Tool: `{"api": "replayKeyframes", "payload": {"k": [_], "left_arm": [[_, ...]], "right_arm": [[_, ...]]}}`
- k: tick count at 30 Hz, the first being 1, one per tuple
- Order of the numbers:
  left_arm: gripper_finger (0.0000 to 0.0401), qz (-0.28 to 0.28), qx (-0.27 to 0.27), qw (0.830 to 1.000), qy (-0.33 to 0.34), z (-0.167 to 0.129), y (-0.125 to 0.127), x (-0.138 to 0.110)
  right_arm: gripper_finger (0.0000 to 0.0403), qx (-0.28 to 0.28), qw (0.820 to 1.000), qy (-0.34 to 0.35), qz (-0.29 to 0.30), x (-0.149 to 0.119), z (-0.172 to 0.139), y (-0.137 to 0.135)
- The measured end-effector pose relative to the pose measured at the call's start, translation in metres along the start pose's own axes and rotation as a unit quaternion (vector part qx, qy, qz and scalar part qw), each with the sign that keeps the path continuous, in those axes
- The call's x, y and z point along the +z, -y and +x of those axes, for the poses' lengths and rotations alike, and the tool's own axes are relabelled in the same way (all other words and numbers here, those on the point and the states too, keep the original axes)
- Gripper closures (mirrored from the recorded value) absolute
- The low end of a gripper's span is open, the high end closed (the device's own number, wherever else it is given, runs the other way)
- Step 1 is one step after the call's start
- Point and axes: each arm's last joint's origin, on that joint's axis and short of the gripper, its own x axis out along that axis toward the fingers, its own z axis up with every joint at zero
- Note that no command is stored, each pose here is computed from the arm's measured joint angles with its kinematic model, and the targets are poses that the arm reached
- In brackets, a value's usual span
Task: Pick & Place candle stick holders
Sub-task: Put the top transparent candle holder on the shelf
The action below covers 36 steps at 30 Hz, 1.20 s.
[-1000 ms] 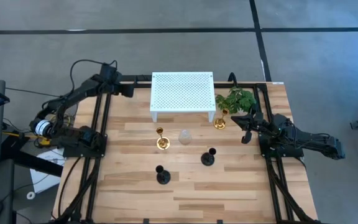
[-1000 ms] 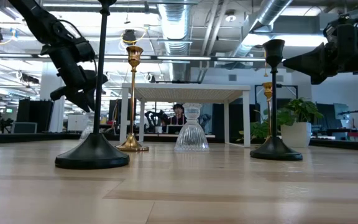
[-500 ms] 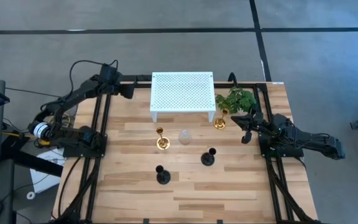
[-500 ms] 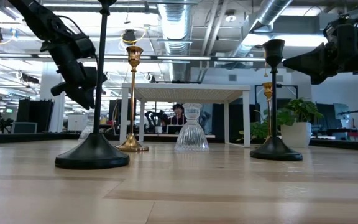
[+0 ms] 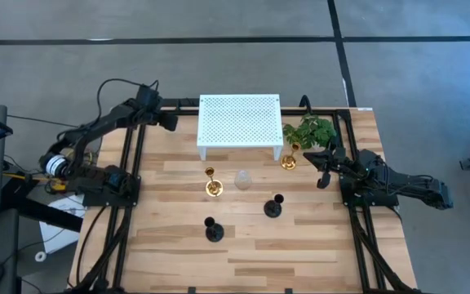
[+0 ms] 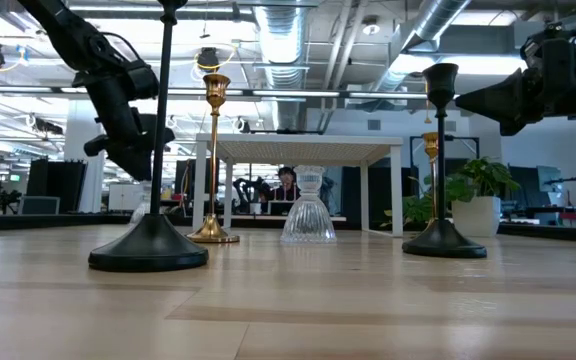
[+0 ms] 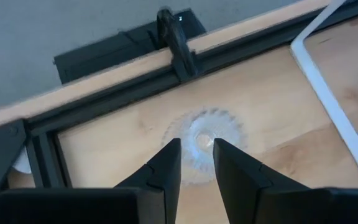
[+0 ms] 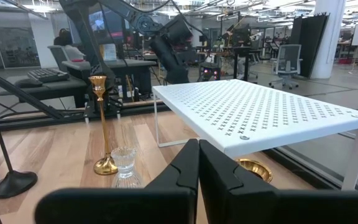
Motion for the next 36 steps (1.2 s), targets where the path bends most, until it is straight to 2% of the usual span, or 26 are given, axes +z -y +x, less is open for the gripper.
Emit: {"api": "replayKeyframes", "payload": {"k": [11, 36], "left_arm": [[0.0306, -0.014, -0.01, 0.999, -0.044, 0.023, 0.002, -0.004], [0.0307, -0.021, -0.01, 0.999, -0.035, 0.019, 0.001, -0.004]], "right_arm": [[0.0403, 0.0, 1.0, 0.0, 0.0, 0.0, 0.0, 0.0], [0.0403, 0.0, 1.0, 0.0, -0.001, 0.0, 0.0, 0.0]]}}
